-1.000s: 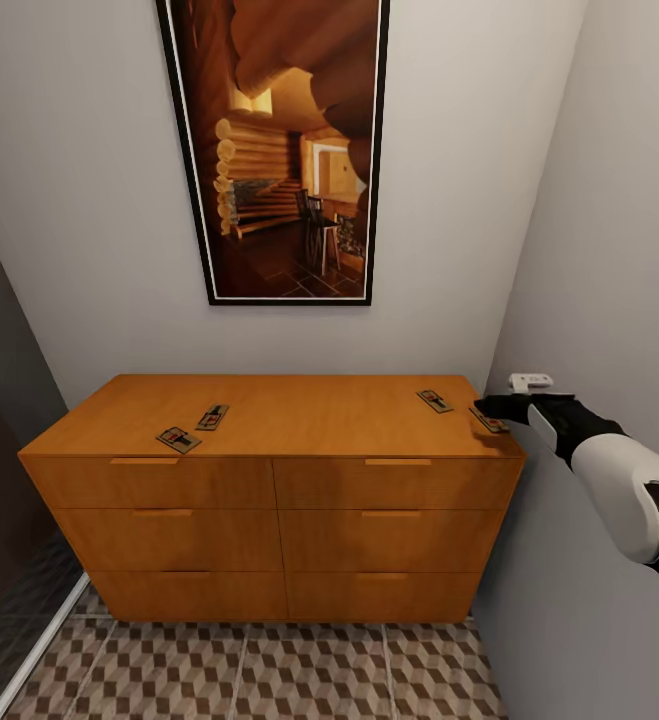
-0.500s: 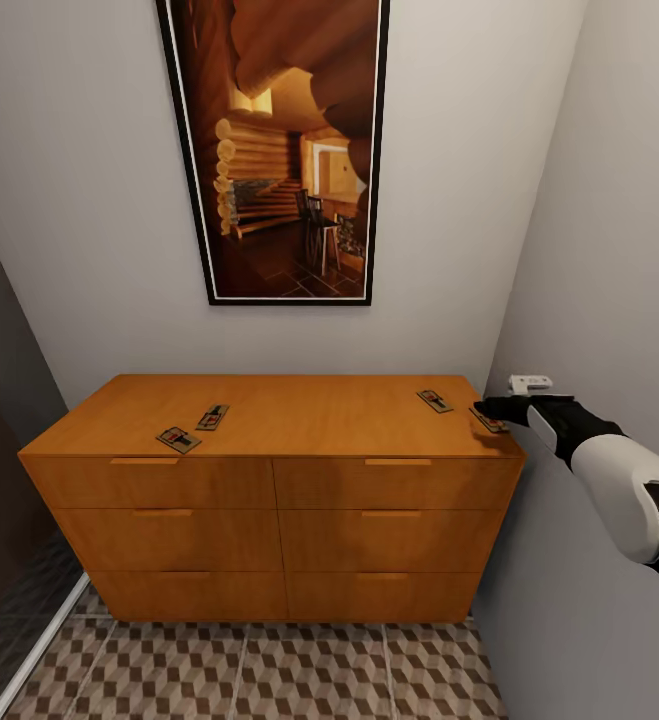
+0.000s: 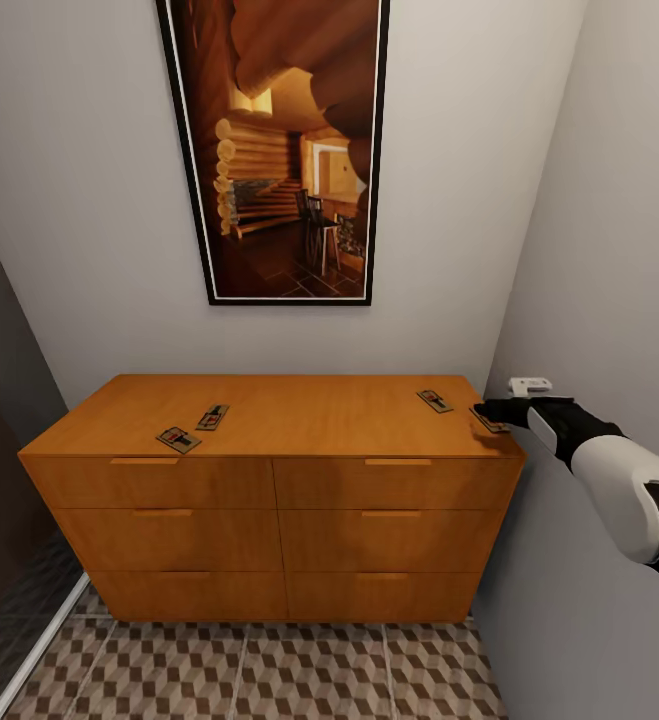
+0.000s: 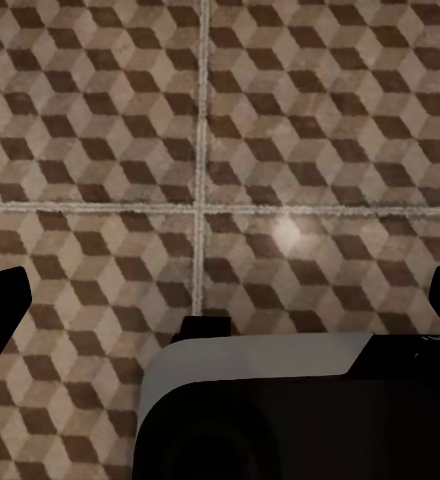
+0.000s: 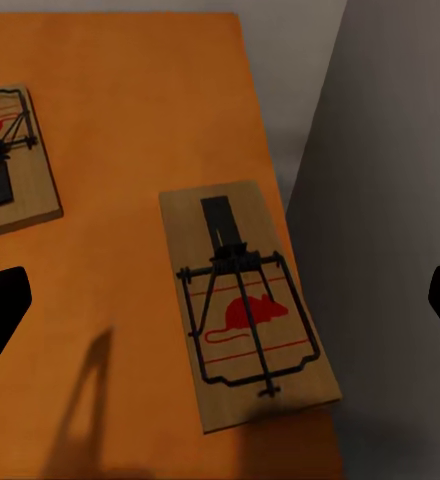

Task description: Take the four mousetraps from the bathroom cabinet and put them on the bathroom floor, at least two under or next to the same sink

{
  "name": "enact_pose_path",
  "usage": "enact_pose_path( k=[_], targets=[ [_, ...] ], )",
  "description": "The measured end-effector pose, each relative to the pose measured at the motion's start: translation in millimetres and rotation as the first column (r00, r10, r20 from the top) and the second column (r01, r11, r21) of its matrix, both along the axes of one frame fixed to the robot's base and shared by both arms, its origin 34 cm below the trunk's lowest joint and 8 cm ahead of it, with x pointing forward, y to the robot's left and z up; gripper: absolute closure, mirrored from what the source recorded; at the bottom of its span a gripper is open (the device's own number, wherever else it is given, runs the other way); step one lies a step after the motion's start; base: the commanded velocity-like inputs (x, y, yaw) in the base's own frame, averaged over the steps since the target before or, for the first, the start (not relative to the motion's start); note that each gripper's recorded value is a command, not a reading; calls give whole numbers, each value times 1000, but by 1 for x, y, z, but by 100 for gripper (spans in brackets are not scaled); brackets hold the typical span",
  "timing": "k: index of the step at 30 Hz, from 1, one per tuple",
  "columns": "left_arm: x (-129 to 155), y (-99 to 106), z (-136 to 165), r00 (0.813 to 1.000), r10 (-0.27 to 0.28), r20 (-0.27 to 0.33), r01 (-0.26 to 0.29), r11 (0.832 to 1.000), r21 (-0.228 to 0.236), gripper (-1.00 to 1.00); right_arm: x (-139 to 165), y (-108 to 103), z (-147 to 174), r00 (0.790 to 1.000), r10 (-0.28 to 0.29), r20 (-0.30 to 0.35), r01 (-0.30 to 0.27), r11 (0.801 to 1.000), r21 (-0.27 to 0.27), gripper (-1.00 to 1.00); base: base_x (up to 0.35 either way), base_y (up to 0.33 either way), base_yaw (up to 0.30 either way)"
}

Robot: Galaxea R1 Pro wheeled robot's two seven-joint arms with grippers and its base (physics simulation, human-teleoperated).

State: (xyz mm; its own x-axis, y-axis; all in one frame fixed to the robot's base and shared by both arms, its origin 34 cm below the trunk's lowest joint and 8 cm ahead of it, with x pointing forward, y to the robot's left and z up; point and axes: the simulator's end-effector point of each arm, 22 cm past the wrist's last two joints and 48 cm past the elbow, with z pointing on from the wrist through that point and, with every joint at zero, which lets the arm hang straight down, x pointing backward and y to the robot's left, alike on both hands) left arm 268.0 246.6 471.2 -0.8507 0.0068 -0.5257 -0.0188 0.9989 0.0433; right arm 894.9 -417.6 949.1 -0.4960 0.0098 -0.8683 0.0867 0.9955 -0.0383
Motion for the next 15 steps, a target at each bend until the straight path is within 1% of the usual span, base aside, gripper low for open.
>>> enact_pose_path(
  k=[5,15],
  targets=[
    [0,0,0,1000,0,0,0,1000,0,-100,0,0,-1,1000,0,-2,0,1000,0,-100,37,0,0],
    [0,0,0,1000,0,0,0,1000,0,-100,-1,0,-1,1000,0,-3,0,1000,0,-100,109,0,0]
  ],
)
